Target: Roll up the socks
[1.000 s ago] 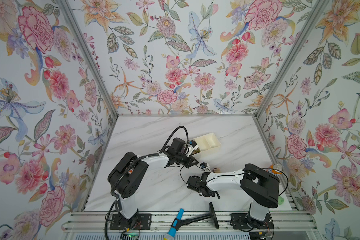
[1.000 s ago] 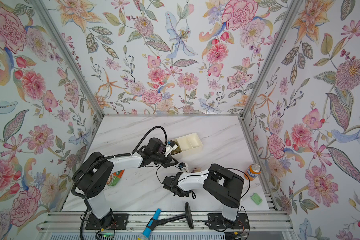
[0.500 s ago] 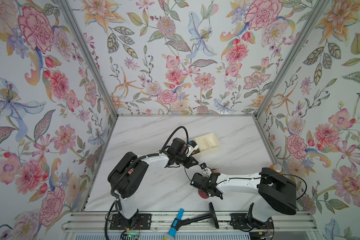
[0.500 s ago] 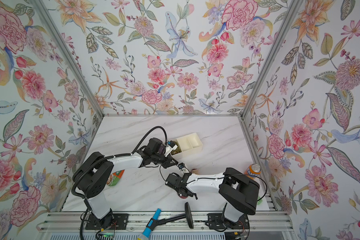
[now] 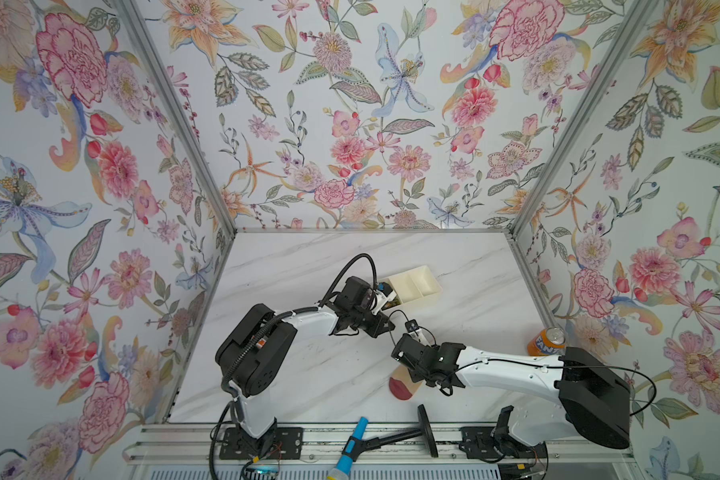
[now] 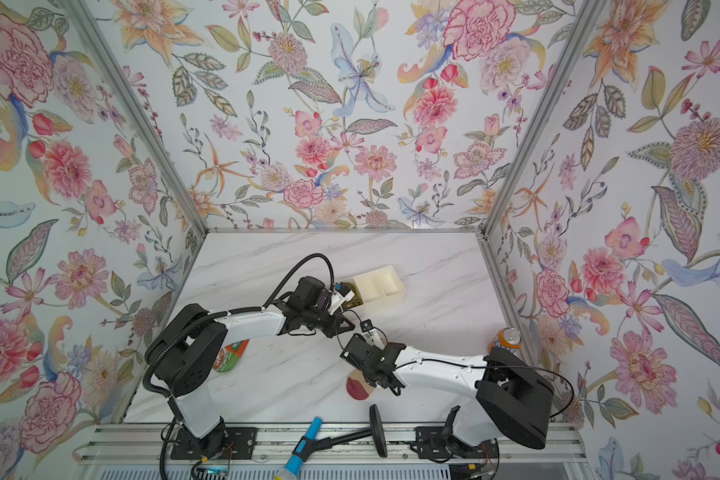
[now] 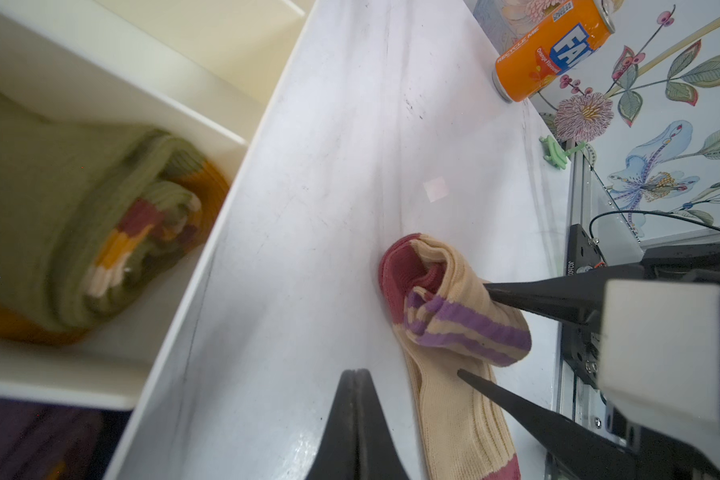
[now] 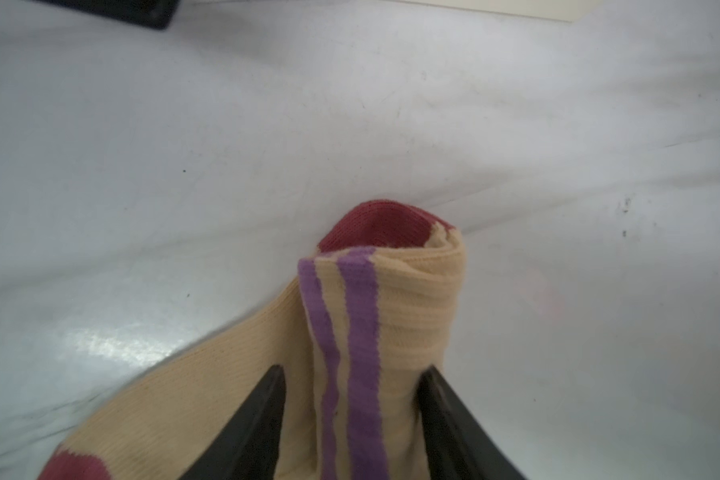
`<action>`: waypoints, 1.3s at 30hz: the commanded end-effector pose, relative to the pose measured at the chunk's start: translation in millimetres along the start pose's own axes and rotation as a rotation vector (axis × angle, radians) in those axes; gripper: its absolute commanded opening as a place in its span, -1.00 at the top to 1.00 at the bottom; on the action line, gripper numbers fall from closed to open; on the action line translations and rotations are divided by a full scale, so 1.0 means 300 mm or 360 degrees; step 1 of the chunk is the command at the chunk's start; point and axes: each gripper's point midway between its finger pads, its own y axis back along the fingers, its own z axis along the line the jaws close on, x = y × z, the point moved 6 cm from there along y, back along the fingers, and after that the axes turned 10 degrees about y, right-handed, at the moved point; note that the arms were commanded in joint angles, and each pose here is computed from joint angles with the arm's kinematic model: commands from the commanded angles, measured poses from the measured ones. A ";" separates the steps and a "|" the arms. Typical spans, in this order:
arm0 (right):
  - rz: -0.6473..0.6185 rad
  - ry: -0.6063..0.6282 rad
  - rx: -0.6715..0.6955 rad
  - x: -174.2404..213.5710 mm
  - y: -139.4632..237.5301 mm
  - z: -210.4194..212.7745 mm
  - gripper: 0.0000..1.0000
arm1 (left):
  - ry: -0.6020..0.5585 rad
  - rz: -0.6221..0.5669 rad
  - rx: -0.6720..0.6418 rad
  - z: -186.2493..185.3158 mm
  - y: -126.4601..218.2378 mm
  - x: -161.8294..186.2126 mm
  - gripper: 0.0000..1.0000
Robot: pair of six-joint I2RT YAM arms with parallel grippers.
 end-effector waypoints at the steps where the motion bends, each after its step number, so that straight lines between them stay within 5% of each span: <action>1: -0.0018 -0.0026 -0.0099 0.001 0.009 -0.002 -0.12 | -0.0038 -0.0043 -0.0030 0.001 0.024 -0.034 0.92; 13: -0.0147 -0.0225 -0.0251 -0.050 0.075 -0.078 -0.20 | -0.0052 -0.0041 -0.0071 -0.022 0.044 0.000 1.00; 27: 0.0058 -0.0823 -0.0196 0.070 0.001 -0.293 0.02 | -0.0191 0.0204 -0.0020 -0.283 -0.036 0.194 1.00; 39: 0.0109 -0.0906 -0.0240 0.086 -0.058 -0.310 0.02 | -0.0212 0.0176 -0.0060 -0.344 -0.142 0.182 1.00</action>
